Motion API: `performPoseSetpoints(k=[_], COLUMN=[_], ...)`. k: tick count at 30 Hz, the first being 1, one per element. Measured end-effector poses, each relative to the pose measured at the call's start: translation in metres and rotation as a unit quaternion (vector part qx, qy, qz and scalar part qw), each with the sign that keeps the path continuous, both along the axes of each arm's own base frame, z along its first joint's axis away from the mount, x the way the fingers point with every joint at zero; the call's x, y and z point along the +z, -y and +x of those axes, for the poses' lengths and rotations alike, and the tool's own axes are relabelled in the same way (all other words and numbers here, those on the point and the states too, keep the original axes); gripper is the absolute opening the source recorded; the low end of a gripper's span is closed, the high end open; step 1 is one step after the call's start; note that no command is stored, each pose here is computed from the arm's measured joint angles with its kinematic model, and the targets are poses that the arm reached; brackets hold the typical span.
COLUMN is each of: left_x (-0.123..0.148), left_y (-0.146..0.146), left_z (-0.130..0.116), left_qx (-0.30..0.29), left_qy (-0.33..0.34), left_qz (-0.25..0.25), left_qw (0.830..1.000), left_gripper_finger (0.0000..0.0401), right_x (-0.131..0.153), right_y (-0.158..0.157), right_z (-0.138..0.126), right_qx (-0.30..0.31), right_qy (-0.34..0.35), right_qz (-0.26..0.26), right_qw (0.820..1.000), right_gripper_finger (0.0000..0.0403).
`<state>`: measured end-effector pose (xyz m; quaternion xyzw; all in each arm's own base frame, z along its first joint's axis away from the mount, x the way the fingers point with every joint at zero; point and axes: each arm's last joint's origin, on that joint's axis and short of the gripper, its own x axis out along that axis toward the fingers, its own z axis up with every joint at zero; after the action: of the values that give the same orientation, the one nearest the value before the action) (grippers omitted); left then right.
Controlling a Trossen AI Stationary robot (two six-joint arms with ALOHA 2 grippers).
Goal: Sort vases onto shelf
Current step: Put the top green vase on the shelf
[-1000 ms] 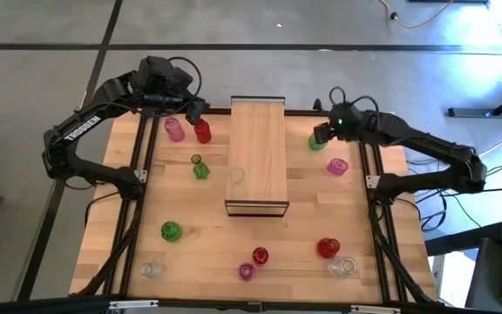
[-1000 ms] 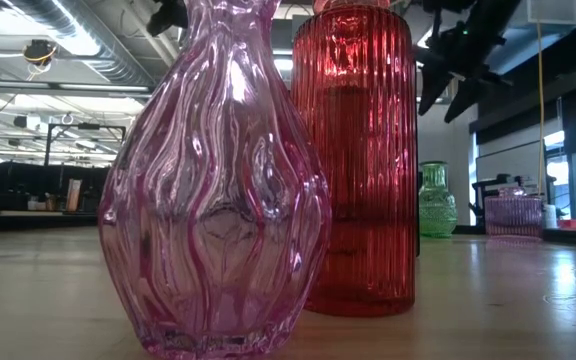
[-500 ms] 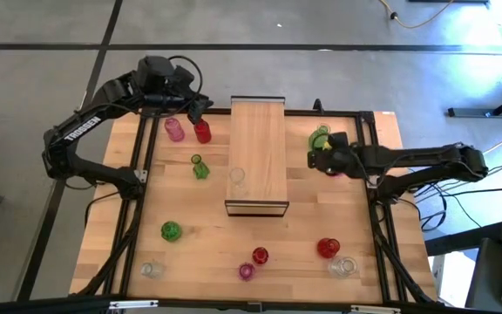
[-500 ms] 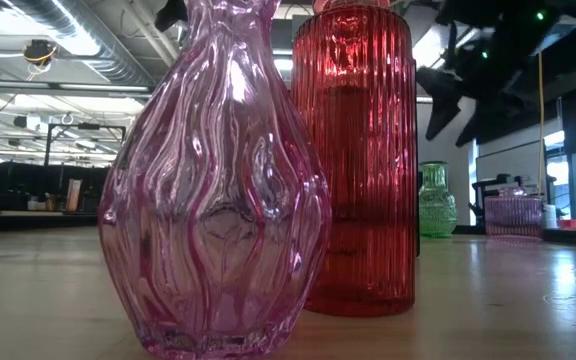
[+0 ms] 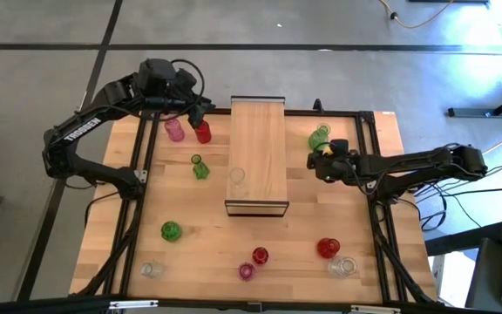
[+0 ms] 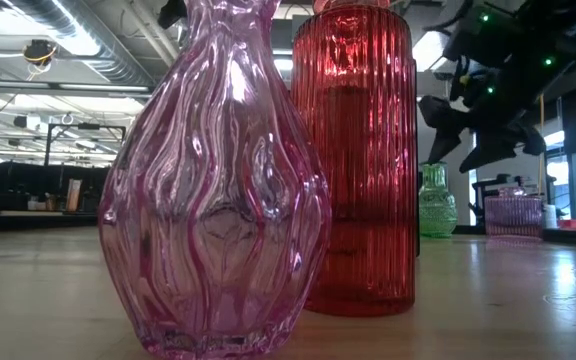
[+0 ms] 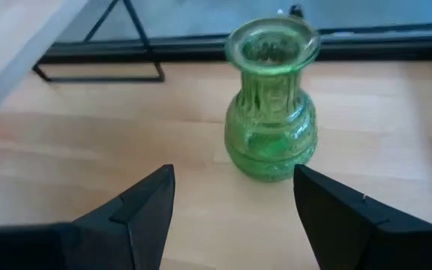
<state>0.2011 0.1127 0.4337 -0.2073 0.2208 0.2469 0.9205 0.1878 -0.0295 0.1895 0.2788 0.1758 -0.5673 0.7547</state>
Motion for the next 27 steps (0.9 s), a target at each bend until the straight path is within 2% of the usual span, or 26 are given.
performPoseSetpoints(k=[5, 11, 19, 27], left_x=[0.002, 0.003, 0.003, 0.003], left_y=[0.000, 0.001, 0.001, 0.001], left_z=[0.001, 0.002, 0.002, 0.002], left_qx=[-0.017, -0.023, -0.024, -0.024], left_qy=[0.015, 0.021, 0.021, 0.021], left_qz=[-0.001, -0.002, -0.002, -0.002], left_qw=[1.000, 1.000, 1.000, 1.000], left_gripper_finger=[0.0125, 0.0125, 0.0125, 0.0125], right_x=[-0.006, -0.011, -0.011, -0.007], right_y=[0.010, 0.024, 0.045, 0.067], right_z=[-0.002, 0.003, -0.001, -0.003], right_qx=[-0.020, 0.012, -0.003, 0.008], right_qy=[0.007, 0.016, -0.009, 0.009], right_qz=[0.004, 0.014, 0.009, 0.011], right_qw=[1.000, 1.000, 1.000, 1.000], right_gripper_finger=[0.0253, 0.0253, 0.0253, 0.0253])
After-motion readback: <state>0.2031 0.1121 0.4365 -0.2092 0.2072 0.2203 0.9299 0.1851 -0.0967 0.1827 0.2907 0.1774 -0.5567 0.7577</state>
